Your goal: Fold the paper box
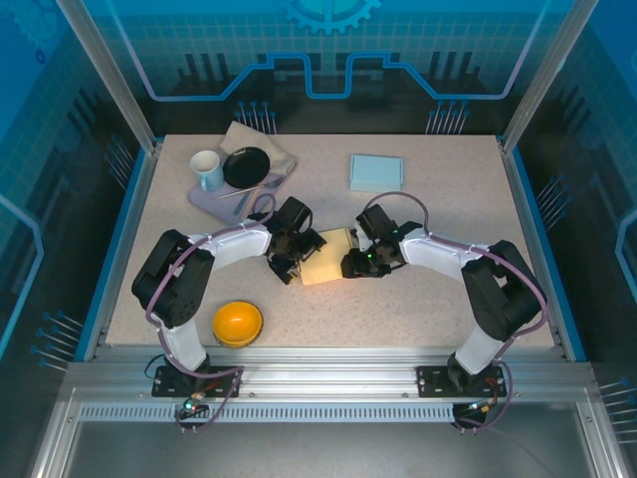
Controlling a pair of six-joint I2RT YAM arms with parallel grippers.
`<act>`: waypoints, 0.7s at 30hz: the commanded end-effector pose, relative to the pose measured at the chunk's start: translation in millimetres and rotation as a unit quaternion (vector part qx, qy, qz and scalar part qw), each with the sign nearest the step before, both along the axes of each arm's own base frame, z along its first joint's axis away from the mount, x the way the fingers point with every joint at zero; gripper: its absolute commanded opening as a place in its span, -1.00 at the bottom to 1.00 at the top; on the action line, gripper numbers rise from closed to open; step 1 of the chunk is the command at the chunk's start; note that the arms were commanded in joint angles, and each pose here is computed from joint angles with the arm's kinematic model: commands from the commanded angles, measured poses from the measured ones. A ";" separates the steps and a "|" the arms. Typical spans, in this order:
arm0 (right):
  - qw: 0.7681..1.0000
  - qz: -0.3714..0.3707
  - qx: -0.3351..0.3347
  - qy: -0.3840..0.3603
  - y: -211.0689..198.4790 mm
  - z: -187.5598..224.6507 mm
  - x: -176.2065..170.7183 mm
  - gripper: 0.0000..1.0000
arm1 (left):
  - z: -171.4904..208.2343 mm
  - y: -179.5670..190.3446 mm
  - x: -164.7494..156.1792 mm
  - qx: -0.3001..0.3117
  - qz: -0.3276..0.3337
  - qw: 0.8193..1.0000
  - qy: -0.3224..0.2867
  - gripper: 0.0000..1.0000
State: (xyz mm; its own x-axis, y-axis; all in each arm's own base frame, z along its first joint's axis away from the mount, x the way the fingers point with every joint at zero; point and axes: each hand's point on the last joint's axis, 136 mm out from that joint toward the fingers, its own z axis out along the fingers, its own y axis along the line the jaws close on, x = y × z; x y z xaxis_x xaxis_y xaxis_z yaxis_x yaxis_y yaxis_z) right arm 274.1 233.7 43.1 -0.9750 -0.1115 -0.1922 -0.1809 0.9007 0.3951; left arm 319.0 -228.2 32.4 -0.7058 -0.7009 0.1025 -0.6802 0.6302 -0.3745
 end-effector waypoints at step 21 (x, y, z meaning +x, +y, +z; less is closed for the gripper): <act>0.998 0.017 0.002 -0.065 -1.5 -14.3 13.7 -0.07 | -35.1 17.2 -40.9 0.054 -0.001 0.995 0.089 0.98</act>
